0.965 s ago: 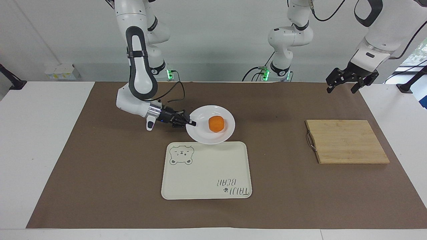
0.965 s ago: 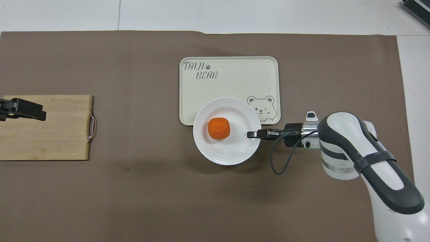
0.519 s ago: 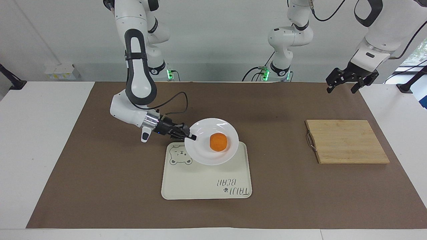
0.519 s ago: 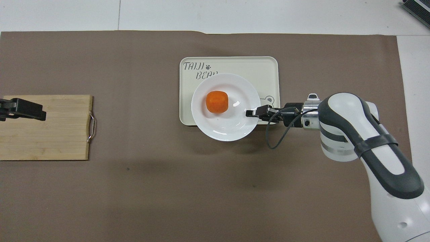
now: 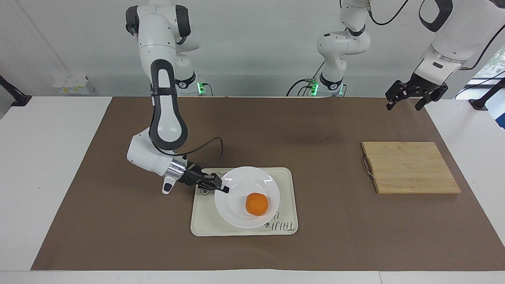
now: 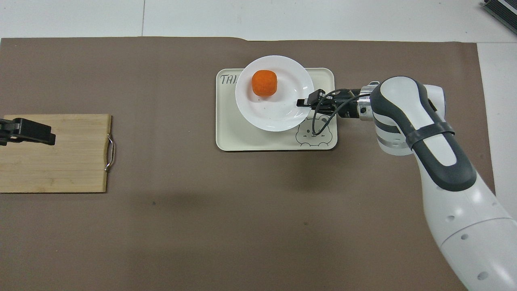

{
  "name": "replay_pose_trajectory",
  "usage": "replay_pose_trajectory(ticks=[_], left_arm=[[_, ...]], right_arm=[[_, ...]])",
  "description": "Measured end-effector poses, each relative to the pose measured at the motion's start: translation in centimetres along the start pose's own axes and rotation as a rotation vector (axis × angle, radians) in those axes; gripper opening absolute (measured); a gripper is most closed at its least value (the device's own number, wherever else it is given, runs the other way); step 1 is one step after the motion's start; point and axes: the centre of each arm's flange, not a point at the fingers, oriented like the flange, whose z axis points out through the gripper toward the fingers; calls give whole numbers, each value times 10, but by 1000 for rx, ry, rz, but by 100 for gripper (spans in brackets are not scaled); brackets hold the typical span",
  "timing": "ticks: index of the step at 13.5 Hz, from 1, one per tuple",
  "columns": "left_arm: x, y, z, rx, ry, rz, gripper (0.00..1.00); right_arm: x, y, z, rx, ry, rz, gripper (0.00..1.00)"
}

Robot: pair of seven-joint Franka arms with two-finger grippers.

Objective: Place orange and plate with both arms
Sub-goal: 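Lower the plate onto the tray and open the right gripper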

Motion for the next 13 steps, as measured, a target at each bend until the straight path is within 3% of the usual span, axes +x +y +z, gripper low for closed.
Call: replay_pose_trajectory(ticks=[9,10,13], left_arm=[[0,0,0,0,0,0,100],[0,0,0,0,0,0,100],[0,0,0,0,0,0,100]], right_arm=[[-31,31,11,-35,-55,-15,6],[-30,30,9,-35,-52,-16,13],[-26,22,0,-58,-38,-49,50]])
